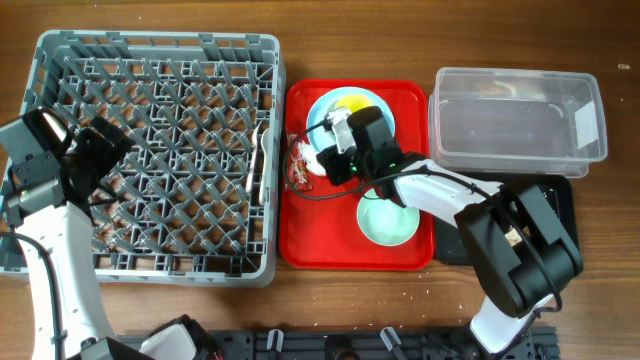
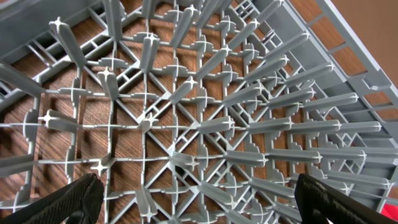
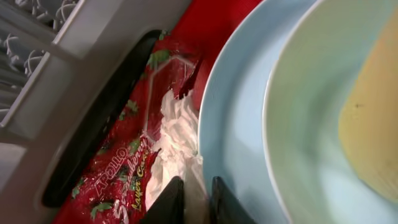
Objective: Sort waste into correct bins and load items into the dishwasher rack
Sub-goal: 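Grasp the white tissue on the tray with the right gripper, then carry the tissue right and drop it into the clear bin, then grasp the red candy wrapper on the tray with the right gripper, then drop the red wrapper into the clear bin with the right gripper, then reach the left gripper to the green bowl and grasp it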
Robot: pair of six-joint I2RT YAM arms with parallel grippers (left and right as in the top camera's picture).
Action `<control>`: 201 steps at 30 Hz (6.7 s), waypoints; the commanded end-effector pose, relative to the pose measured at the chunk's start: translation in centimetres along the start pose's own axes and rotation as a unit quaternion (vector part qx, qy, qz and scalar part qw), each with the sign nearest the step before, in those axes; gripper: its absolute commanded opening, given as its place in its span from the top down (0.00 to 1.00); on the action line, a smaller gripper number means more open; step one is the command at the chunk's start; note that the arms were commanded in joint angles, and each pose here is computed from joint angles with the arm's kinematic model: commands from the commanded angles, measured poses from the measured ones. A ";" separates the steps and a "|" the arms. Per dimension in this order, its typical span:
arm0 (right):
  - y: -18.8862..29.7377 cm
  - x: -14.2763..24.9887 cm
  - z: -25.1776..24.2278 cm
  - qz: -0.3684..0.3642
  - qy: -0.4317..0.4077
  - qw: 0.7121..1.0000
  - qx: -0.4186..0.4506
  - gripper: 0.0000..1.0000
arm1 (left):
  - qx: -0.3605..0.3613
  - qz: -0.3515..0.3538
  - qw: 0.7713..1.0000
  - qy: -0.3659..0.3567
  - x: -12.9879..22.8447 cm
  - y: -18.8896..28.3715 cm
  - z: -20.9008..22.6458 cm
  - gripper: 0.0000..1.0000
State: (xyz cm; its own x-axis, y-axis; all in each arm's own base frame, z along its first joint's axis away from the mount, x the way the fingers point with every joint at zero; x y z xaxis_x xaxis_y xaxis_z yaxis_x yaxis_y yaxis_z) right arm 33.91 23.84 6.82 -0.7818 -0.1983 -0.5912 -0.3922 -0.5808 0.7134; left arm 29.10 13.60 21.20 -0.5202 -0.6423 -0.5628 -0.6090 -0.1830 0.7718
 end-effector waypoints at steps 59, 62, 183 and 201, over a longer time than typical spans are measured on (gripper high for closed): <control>-0.2 3.0 3.7 -0.003 -0.205 0.968 0.145 0.52 | 0.004 -0.009 1.000 0.001 -0.5 0.3 -0.1 0.00; -1.3 2.9 3.4 -0.015 -0.205 0.968 0.141 0.51 | 0.004 -0.008 1.000 0.001 -0.5 0.3 -0.1 0.00; 32.7 -1.8 -14.5 -0.232 -0.305 0.839 0.386 0.00 | 0.004 -0.009 1.000 0.001 -0.5 0.3 -0.1 0.00; 28.9 -0.6 -17.3 -0.159 -0.330 0.844 0.392 0.00 | 0.004 -0.008 1.000 0.001 -0.5 0.3 -0.1 0.00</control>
State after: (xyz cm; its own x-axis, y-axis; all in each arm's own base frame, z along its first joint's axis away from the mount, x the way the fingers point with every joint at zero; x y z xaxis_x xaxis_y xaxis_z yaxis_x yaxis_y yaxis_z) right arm 30.85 -6.38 21.20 -0.5663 0.5077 -0.6492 -0.6321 0.2379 0.7375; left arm 29.10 13.60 21.20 -0.5205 -0.6420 -0.5629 -0.6090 -0.1830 0.7718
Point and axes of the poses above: each gripper's point midway between its finger pads, its own y axis back along the fingers, its own z axis along the line the jaws close on, x = y × z, the point moved 6 cm from there along y, back along the fingers, and after that the axes turned 3 degrees about -y, right-handed, at the moved point
